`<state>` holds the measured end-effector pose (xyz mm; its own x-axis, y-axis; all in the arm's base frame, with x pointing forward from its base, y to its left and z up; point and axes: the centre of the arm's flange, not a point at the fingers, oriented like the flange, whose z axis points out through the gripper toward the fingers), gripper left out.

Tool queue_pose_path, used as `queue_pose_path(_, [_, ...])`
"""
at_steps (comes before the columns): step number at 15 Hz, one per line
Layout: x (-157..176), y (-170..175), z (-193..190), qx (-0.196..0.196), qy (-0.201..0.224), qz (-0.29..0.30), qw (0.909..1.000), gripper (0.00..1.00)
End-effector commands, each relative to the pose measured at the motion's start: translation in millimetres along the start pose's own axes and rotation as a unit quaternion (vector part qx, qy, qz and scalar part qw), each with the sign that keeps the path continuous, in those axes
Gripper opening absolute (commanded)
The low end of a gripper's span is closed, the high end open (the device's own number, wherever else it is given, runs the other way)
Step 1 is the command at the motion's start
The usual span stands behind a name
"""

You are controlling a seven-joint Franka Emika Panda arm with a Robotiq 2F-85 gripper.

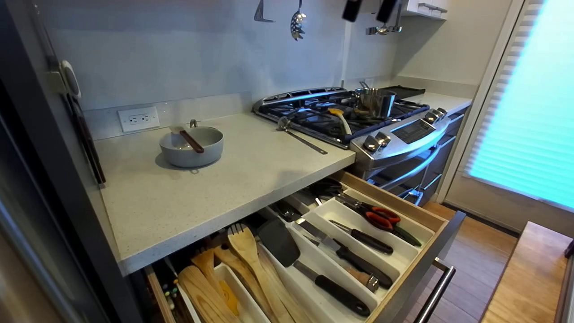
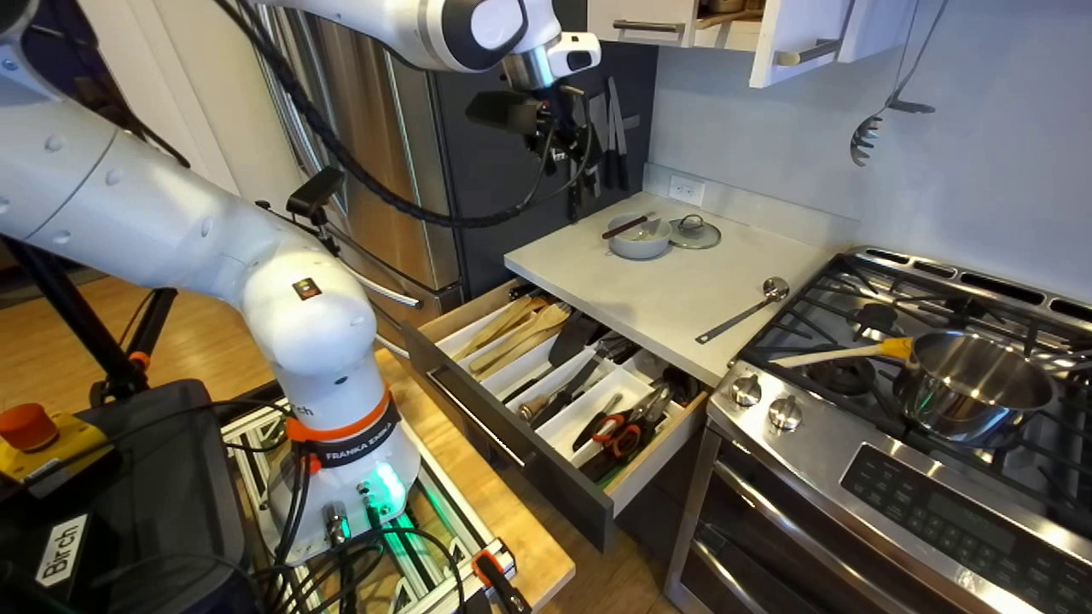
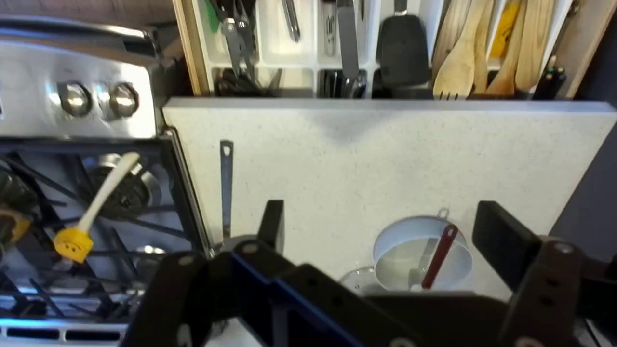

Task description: Remove the utensil from the grey bowl and put it in the open cabinet

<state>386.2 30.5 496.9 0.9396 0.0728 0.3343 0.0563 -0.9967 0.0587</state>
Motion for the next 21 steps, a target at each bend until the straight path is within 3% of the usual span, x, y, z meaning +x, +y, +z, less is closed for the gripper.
queue_pose_path(1, [68,-18,61,0.012,0.036,-0.016,0.9991,1.0])
queue_pose_path(3, [93,-25,92,0.046,0.046,0.006,0.9979,1.0])
queue_pose_path(5, [116,-33,122,0.102,0.012,0.015,0.9946,1.0])
queue_pose_path(6, [70,-28,90,0.057,0.031,0.012,0.9978,1.0])
queue_pose_path(10, [97,-42,122,0.085,0.011,0.014,0.9962,1.0])
queue_pose_path(13, [99,-40,120,0.085,0.014,0.015,0.9961,1.0])
queue_pose_path(14, [102,-42,123,0.065,0.013,0.03,0.9973,1.0])
queue_pose_path(15, [119,-49,140,0.063,0.036,0.034,0.9968,1.0])
queue_pose_path(16, [134,-57,157,0.035,0.035,0.031,0.9983,1.0])
queue_pose_path(19, [170,-79,199,0.02,0.051,-0.005,0.9985,1.0])
queue_pose_path(21, [188,-101,227,0.045,0.056,-0.02,0.9973,1.0])
